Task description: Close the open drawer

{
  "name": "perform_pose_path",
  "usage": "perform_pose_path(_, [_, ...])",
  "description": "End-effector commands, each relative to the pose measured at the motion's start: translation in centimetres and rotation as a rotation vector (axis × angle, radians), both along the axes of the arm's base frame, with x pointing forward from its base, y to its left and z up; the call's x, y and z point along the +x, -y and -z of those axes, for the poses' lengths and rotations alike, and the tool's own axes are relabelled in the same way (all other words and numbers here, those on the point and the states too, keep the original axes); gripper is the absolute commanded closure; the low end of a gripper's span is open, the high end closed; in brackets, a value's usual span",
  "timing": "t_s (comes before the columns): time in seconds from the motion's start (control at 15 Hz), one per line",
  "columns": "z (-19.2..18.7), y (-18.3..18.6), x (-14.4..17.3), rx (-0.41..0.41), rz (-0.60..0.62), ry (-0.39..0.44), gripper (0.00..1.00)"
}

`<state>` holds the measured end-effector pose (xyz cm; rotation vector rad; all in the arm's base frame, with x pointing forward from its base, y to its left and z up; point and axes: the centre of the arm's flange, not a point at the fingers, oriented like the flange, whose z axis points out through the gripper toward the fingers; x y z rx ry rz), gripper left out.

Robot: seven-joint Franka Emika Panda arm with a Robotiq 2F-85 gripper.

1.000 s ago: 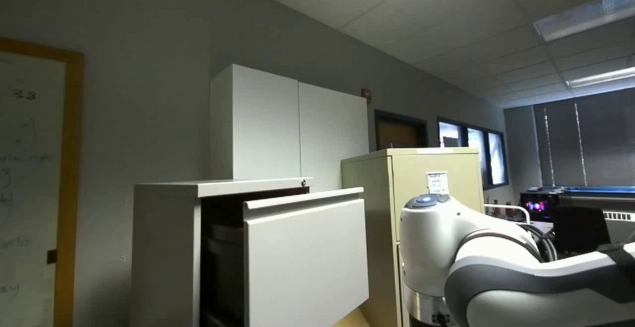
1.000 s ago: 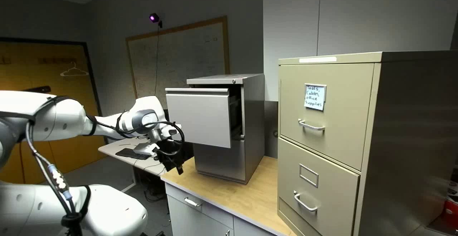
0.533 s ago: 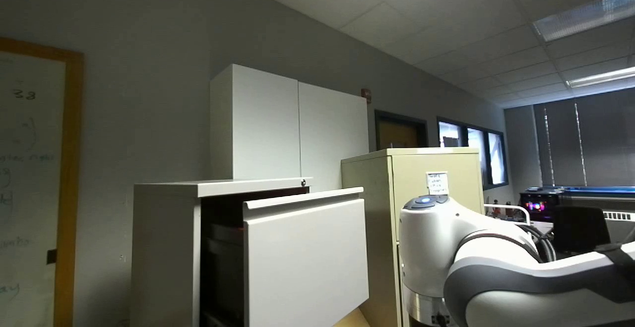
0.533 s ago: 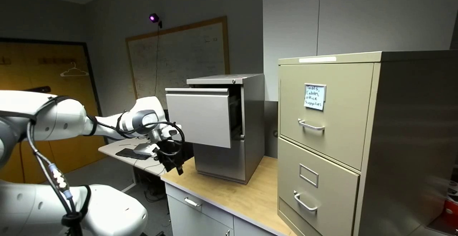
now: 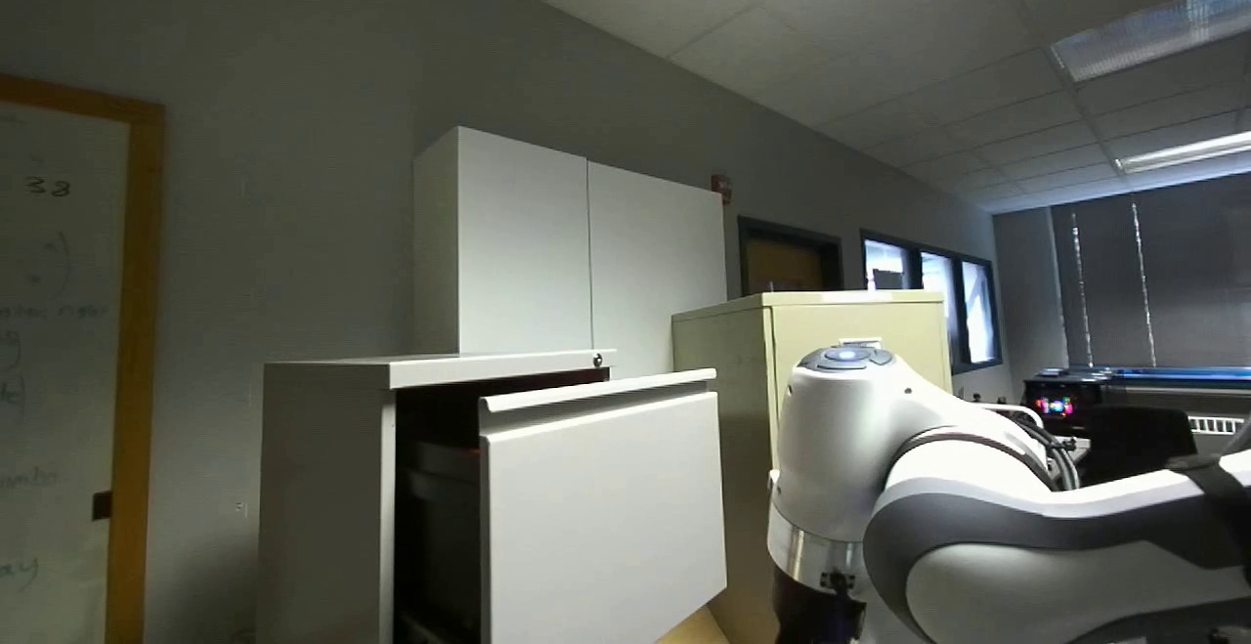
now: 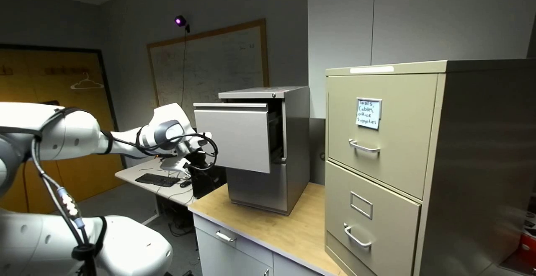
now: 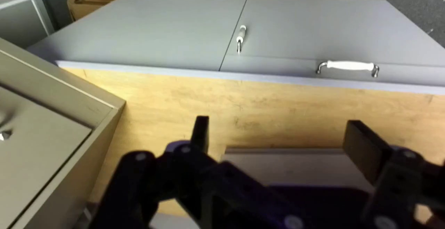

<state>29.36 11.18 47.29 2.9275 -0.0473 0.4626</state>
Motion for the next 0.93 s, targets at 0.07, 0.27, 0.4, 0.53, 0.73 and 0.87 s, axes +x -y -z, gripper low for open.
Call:
perform_pose_path(0.07, [-4.4, -2.0, 2.9, -0.007, -0.058, 0.198, 0.25])
perform_pose_path(0.27, [-7.5, -3.8, 3.9, -0.004, -0.105, 0.332, 0.35])
perform_pose_path(0.4, [-9.6, -5.4, 4.2, -0.016, -0.114, 0.401, 0.52])
perform_pose_path(0.53, [-11.2, -6.9, 4.3, -0.015, -0.105, 0.465, 0.68])
perform_pose_path(0.73, [-13.8, -9.8, 4.3, 0.024, -0.005, 0.549, 0.91])
perform_pose_path(0.87, [-15.2, -11.4, 4.2, 0.042, 0.027, 0.604, 1.0])
